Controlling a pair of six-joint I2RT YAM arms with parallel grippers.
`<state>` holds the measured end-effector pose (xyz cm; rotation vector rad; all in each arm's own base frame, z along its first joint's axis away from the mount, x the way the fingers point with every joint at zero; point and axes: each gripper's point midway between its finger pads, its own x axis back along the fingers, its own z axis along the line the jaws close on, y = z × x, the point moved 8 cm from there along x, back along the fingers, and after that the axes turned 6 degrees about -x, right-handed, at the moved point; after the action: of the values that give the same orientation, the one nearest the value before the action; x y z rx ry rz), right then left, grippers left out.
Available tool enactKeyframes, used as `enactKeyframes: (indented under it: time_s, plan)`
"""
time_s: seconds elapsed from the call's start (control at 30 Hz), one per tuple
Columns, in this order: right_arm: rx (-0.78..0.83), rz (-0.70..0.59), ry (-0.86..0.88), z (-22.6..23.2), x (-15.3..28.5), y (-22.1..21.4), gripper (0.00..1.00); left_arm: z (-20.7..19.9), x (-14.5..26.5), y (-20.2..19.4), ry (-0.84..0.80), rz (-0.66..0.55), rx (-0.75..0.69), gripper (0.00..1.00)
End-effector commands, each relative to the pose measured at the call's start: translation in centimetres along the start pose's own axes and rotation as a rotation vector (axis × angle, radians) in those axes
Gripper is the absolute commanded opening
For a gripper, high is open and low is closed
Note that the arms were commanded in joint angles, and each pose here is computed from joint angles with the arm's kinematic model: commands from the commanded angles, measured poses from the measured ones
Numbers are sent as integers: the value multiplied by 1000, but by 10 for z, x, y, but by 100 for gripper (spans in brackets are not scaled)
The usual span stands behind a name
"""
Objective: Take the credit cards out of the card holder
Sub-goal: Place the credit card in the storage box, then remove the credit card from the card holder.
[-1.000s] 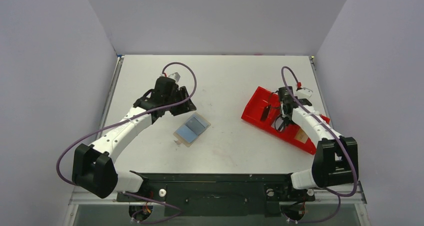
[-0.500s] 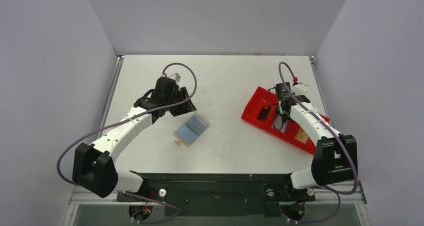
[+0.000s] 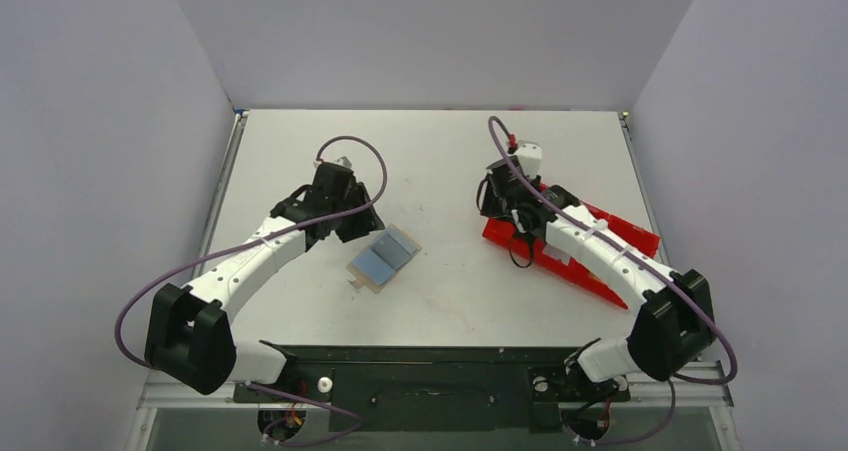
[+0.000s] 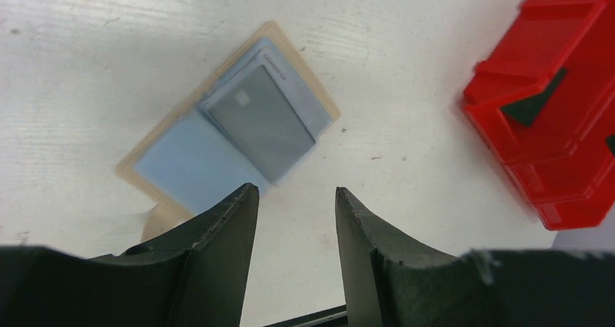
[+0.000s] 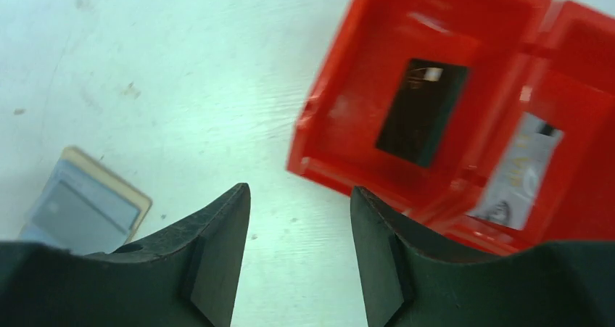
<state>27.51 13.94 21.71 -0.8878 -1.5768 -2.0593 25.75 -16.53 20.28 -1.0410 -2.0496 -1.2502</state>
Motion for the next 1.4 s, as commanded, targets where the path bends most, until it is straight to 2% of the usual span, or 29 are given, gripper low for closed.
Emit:
enactKeyframes:
  time_s: [0.0, 0.13, 0.27, 0.5, 0.9, 1.17, 1.37]
  plan:
    - [86, 50, 206, 60, -2, -16, 49, 24, -6, -11, 176, -13, 112, 41]
    - [196, 98, 325, 107, -2, -39, 47, 50, -13, -33, 301, 10, 203, 36]
    - [265, 157, 430, 141, -6, -61, 45, 65, -20, -54, 330, 19, 270, 26]
    - [340, 245, 507, 172, -21, -100, 43, 80, -34, -72, 375, 34, 300, 17]
    - [371, 274, 480, 186, -40, -126, 38, 87, -58, -59, 445, 48, 249, 15]
    - [342, 259, 442, 188, -48, -129, 34, 97, -69, -43, 432, 60, 253, 15]
    - [304, 246, 395, 184, -55, -129, 23, 95, -73, -35, 410, 65, 244, 15]
